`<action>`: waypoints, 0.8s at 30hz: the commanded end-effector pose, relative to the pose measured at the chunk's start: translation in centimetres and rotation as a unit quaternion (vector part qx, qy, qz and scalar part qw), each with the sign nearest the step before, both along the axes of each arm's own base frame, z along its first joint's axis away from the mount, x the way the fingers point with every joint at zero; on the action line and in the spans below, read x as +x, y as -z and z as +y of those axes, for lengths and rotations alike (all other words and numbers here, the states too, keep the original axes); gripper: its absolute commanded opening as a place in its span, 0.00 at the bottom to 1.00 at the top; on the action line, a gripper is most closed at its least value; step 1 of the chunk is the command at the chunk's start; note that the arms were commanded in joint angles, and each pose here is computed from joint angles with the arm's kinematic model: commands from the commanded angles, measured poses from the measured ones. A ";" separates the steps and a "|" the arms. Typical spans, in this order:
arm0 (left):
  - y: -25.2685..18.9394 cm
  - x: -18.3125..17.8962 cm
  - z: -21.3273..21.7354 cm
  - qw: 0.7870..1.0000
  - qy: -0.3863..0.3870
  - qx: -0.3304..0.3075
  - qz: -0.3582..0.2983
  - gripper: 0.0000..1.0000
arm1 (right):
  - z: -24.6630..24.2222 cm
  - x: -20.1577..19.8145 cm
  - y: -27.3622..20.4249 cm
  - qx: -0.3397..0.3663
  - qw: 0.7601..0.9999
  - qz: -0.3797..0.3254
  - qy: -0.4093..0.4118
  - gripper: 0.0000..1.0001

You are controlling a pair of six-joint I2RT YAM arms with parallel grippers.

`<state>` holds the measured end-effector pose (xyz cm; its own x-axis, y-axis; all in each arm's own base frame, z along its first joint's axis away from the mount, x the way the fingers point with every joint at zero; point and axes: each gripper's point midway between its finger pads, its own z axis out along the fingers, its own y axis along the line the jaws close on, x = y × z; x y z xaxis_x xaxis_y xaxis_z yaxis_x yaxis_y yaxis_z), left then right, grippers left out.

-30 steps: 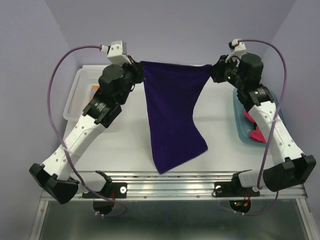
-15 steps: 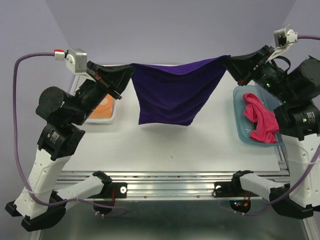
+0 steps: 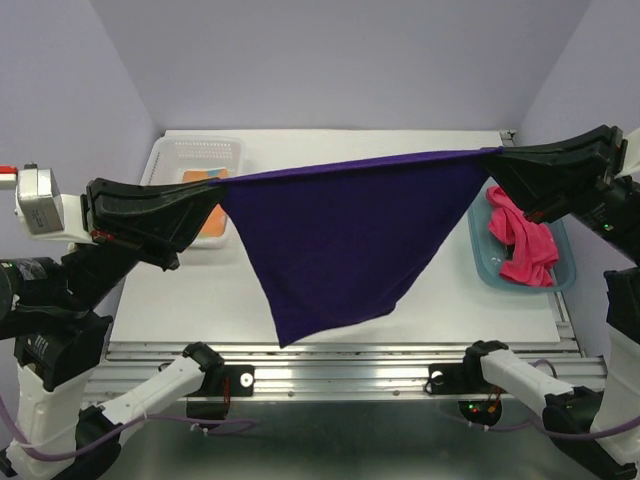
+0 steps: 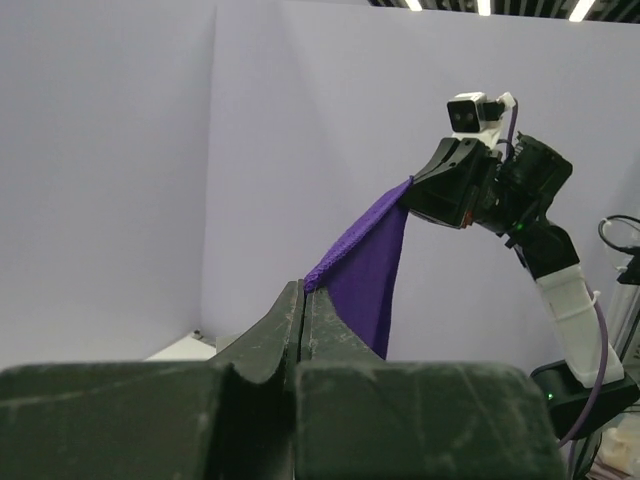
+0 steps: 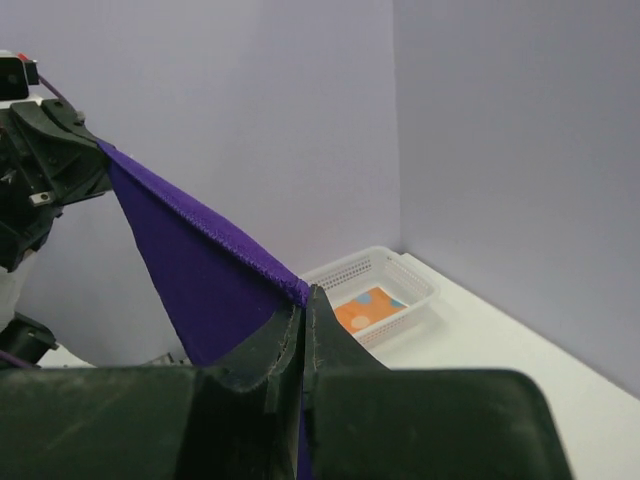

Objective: Fold and stack the towels
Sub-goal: Flatten out the crumpled towel

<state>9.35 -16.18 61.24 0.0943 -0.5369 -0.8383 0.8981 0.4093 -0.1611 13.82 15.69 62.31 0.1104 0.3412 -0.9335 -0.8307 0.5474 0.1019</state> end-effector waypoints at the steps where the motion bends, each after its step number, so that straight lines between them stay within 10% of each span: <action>1: -1.0 0.0 -0.1 1.000 0.005 -0.018 -0.017 0.00 | -0.4 0.2 0.1 0.017 1.000 0.010 0.011 0.01; 14: 9.3 19.2 -2.6 0.959 -0.243 0.021 0.147 0.00 | -1.3 17.6 11.5 0.005 0.973 0.159 0.169 0.01; 24: 19.8 36.1 -3.2 0.922 -0.295 0.104 0.227 0.00 | -1.4 33.6 24.0 -0.046 0.931 0.242 0.270 0.01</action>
